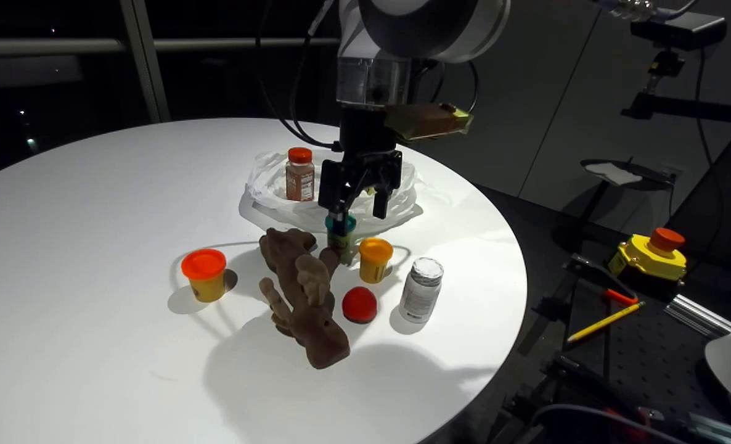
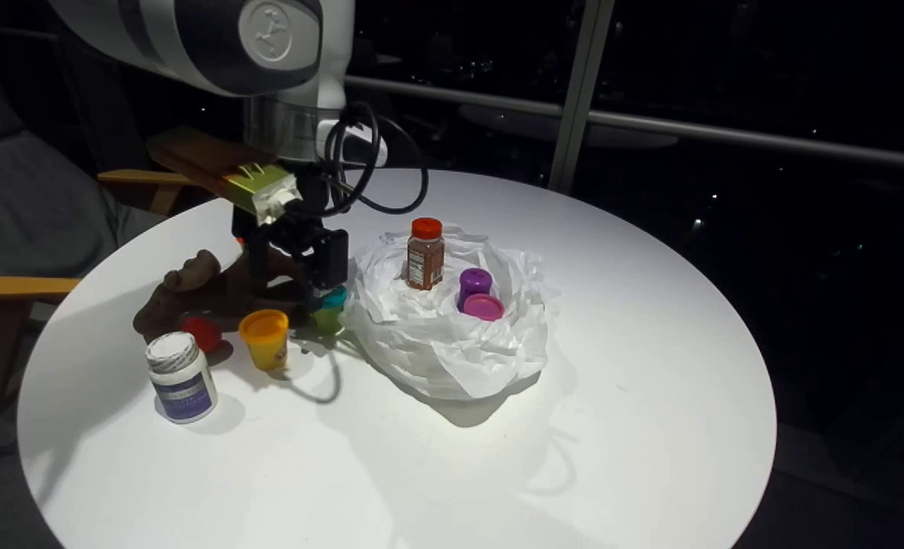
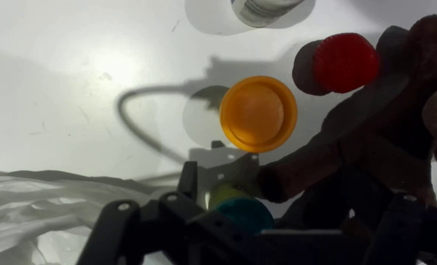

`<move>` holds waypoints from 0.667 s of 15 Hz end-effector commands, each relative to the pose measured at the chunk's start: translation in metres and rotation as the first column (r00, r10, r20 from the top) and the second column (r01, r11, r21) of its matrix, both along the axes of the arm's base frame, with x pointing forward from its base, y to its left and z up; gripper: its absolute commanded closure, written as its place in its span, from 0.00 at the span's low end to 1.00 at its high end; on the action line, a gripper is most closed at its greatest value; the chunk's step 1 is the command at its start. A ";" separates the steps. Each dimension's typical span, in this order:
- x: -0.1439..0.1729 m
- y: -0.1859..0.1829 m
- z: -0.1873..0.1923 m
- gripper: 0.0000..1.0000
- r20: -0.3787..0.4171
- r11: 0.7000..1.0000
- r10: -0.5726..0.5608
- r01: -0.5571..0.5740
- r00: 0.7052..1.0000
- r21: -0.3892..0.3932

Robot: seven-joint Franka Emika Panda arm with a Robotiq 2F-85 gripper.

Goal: Put all the contents on the table into the plastic bag.

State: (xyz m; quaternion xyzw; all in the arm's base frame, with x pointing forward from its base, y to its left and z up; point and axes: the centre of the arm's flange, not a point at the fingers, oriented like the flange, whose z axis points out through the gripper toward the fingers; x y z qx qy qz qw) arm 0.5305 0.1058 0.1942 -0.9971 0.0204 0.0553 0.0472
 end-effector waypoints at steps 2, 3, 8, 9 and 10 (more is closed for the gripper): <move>0.016 -0.007 -0.015 0.00 0.069 0.994 -0.094 0.090 0.993 0.063; 0.019 -0.008 -0.018 0.00 0.081 0.993 -0.105 0.100 0.991 0.062; 0.030 -0.005 -0.032 0.00 0.117 0.992 -0.115 0.109 0.986 0.060; 0.030 -0.004 -0.033 0.00 0.121 0.992 -0.116 0.110 0.986 0.059; 0.032 -0.002 -0.035 0.16 0.125 0.992 -0.119 0.112 0.985 0.058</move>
